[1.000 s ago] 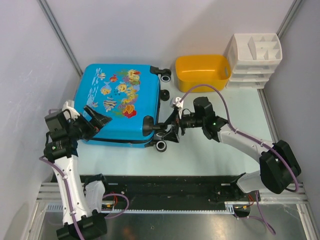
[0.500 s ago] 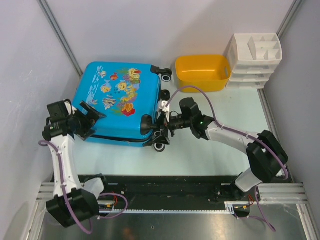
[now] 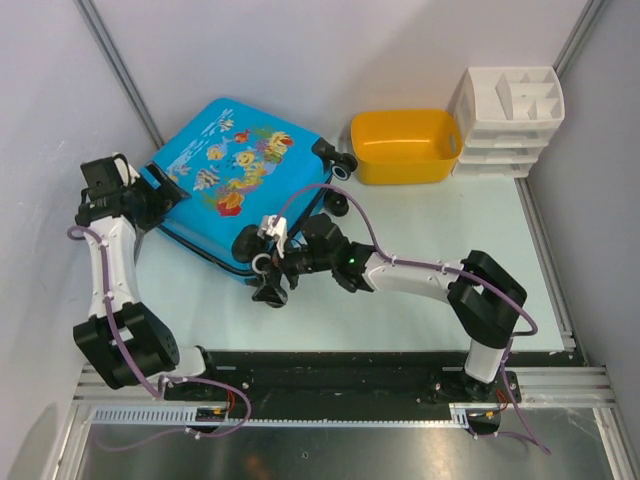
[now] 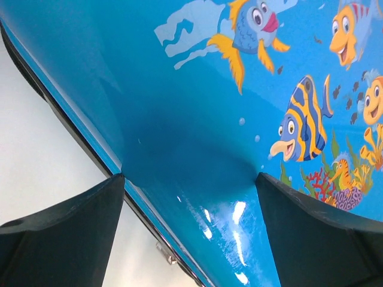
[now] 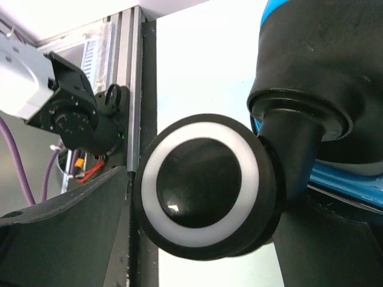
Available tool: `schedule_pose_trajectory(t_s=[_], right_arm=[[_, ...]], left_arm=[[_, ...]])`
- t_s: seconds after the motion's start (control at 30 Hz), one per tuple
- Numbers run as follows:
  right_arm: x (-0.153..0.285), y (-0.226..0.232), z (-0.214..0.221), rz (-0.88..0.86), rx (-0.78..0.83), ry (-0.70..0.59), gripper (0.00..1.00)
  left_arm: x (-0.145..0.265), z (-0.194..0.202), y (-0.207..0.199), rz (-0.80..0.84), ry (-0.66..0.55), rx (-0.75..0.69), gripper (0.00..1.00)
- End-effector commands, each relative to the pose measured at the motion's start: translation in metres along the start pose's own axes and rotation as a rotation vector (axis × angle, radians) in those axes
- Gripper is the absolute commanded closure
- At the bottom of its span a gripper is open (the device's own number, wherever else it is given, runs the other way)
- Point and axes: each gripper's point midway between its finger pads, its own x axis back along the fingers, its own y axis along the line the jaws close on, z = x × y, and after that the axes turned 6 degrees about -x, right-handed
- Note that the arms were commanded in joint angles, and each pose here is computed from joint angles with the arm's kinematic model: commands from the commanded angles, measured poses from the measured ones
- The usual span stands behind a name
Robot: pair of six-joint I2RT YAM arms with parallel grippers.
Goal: Open, take out, and arrange the luggage
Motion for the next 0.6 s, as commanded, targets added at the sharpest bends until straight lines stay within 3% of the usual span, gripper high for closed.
schedule_pose_trajectory(t_s=[0.0,0.2,0.47,0.57], right_arm=[[0.005,0.033,-0.061,-0.007,0.0,-0.118,0.04],[0.073,-0.034,-0.057,0.117,-0.112,-0.098,0.07],[0.124,-0.088,-0.047,0.241,-0.135,-0.093,0.15],[0.124,-0.105,-0.036,0.326,-0.131,-0.108,0.22]], left_arm=[[0.021,-0.045,-0.04,0.147,-0.171,-0.186,0.06],[0.056,-0.035,-0.076,0.312,-0.209,-0.337,0.06],[0.119,0.024,-0.149,0.551,-0.32,-0.821,0.05],[0.123,0.061,-0.171,0.649,-0.285,-0.962,0.14]])
